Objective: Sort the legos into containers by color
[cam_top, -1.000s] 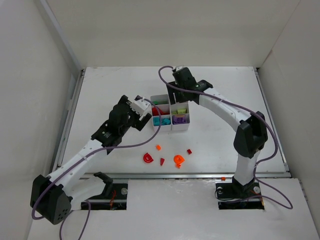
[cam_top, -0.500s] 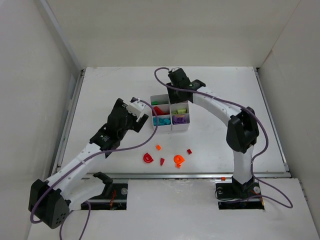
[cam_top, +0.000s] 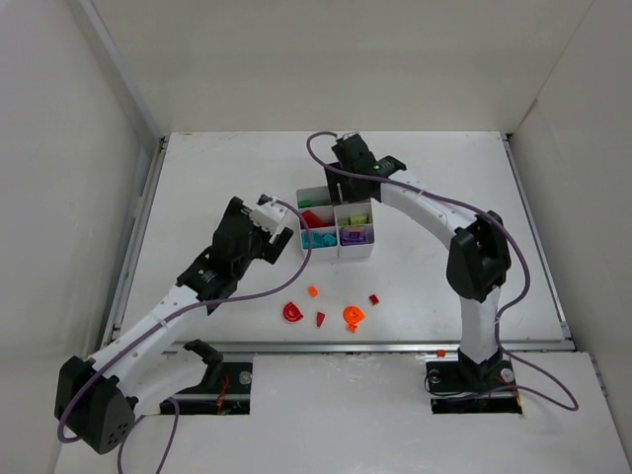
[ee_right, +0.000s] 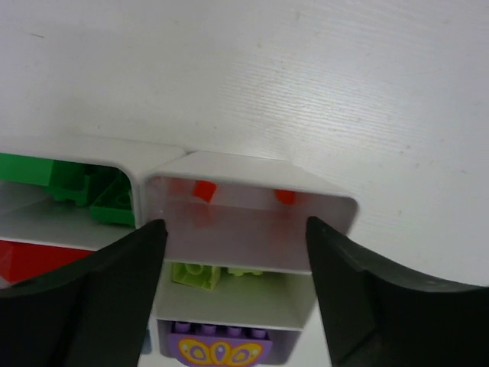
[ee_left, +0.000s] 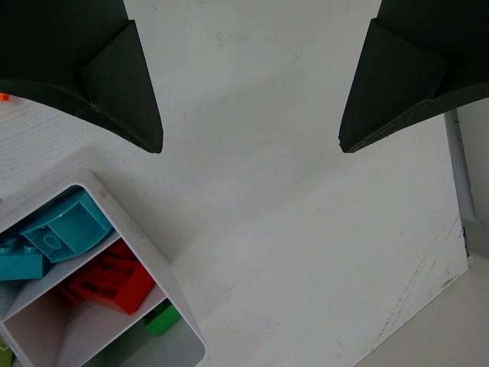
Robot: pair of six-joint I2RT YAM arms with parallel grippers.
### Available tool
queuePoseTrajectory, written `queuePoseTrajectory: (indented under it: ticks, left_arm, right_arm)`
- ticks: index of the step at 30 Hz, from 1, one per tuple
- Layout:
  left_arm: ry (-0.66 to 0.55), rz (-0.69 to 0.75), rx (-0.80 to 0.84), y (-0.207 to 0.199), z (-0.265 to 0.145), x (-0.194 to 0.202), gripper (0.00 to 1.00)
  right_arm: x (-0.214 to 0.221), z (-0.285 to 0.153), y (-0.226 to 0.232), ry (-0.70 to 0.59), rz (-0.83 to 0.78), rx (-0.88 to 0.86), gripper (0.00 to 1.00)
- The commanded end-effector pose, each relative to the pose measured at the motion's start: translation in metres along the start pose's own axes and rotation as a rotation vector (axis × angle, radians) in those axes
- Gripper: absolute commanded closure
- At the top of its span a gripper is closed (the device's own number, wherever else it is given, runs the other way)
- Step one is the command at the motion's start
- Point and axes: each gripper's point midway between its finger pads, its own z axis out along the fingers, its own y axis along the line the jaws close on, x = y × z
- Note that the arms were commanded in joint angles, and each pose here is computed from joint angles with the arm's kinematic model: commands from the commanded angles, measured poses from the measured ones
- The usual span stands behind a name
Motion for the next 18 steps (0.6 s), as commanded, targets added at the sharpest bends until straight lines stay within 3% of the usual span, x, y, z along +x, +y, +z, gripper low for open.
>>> queuePoseTrajectory:
  ticks: [1, 3, 5, 9, 13, 15, 18]
  left_arm:
    - [-0.030, -0.031, -0.020, 0.001, -0.004, -0.005, 0.00]
    - [-0.043, -0.030, -0.012, -0.001, -0.005, -0.010, 0.00]
    - [-0.044, -0.032, -0.017, -0.004, -0.006, -0.011, 0.00]
    - [-0.055, -0.058, -0.024, -0.010, -0.008, -0.016, 0.00]
    - [-0.053, -0.076, -0.067, -0.013, -0.010, -0.013, 0.00]
    - [-0.053, -0.020, -0.043, -0.023, -0.011, -0.009, 0.00]
    - [-0.071, 0.020, -0.006, -0.036, -0.015, -0.008, 0.00]
  right_arm:
    - [-0.051, -0.063, 0.005, -0.174, 0.035, -0.044, 0.18]
    - [-0.059, -0.100, 0.005, -0.239, 0.023, -0.048, 0.00]
    - [-0.055, -0.124, 0.002, -0.270, 0.006, -0.051, 0.00]
    - [0.003, -0.146, -0.007, -0.198, -0.039, -0.031, 0.00]
    - [0.097, -0.143, -0.008, -0.026, -0.083, -0.004, 0.00]
    - [0.143, -0.143, 0.001, 0.069, -0.056, -0.040, 0.00]
    - [0.184, -0.138, 0.017, 0.163, -0.050, -0.095, 0.02]
